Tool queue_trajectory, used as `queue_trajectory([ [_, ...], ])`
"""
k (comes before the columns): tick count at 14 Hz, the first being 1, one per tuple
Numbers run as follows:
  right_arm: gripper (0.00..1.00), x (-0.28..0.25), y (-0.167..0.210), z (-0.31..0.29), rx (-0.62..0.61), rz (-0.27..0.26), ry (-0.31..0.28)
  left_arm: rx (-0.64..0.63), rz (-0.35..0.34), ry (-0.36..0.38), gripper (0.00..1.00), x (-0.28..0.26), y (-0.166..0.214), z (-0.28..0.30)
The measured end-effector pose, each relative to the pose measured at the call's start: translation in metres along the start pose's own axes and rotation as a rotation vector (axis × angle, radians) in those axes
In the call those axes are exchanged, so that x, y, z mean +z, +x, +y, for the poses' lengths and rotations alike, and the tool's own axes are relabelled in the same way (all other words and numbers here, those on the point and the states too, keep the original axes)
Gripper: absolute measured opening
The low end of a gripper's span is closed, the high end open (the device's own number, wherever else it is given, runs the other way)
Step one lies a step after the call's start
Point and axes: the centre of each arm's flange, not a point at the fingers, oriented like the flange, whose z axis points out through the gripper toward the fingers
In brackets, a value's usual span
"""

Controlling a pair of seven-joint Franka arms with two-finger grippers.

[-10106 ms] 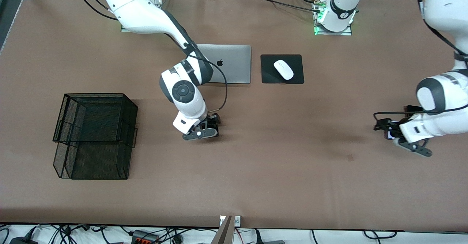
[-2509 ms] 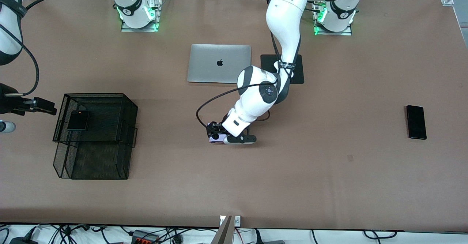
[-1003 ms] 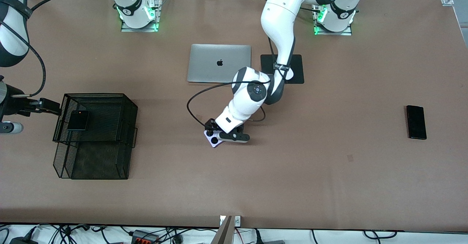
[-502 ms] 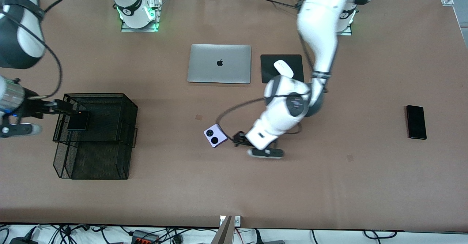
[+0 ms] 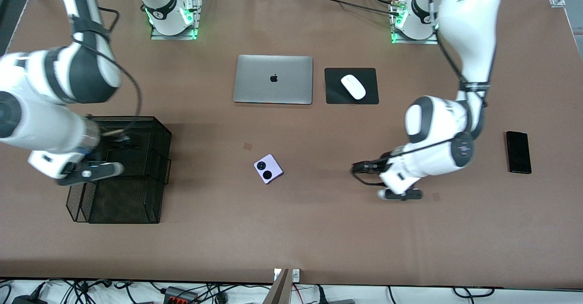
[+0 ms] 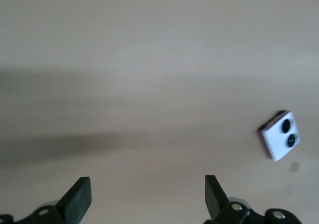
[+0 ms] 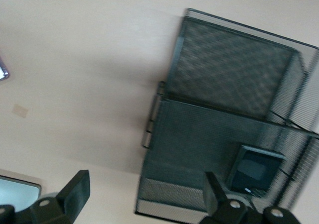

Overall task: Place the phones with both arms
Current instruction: 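Reach the right gripper to the white phone while the left reaches the bar phone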

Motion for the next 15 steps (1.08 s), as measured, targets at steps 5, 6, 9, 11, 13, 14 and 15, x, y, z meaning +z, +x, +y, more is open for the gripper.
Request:
queue_trajectory([
  [5,1.0,0.062,0.034,-0.114,-0.138,0.025,0.057,0.05,-0.06,0.147,1.0,-0.046,-0.008,-0.074],
  [6,1.0,0.074,0.038,-0.143,-0.176,0.036,0.054,0.054,-0.069,0.163,1.0,-0.056,-0.008,-0.093],
  [9,1.0,0.11,0.041,-0.235,-0.248,0.074,0.045,0.108,-0.087,0.233,1.0,-0.08,-0.009,-0.162],
  [11,1.0,0.136,0.04,-0.279,-0.241,0.095,0.045,0.102,-0.103,0.252,1.0,-0.088,-0.015,-0.203],
  [13,1.0,0.159,0.044,-0.301,-0.242,0.141,0.05,0.137,-0.119,0.289,1.0,-0.096,-0.02,-0.239],
  [14,1.0,0.169,0.047,-0.304,-0.243,0.159,0.053,0.152,-0.113,0.294,1.0,-0.1,-0.02,-0.258],
  [15,1.0,0.176,0.05,-0.305,-0.242,0.175,0.055,0.163,-0.107,0.293,1.0,-0.104,-0.022,-0.276],
])
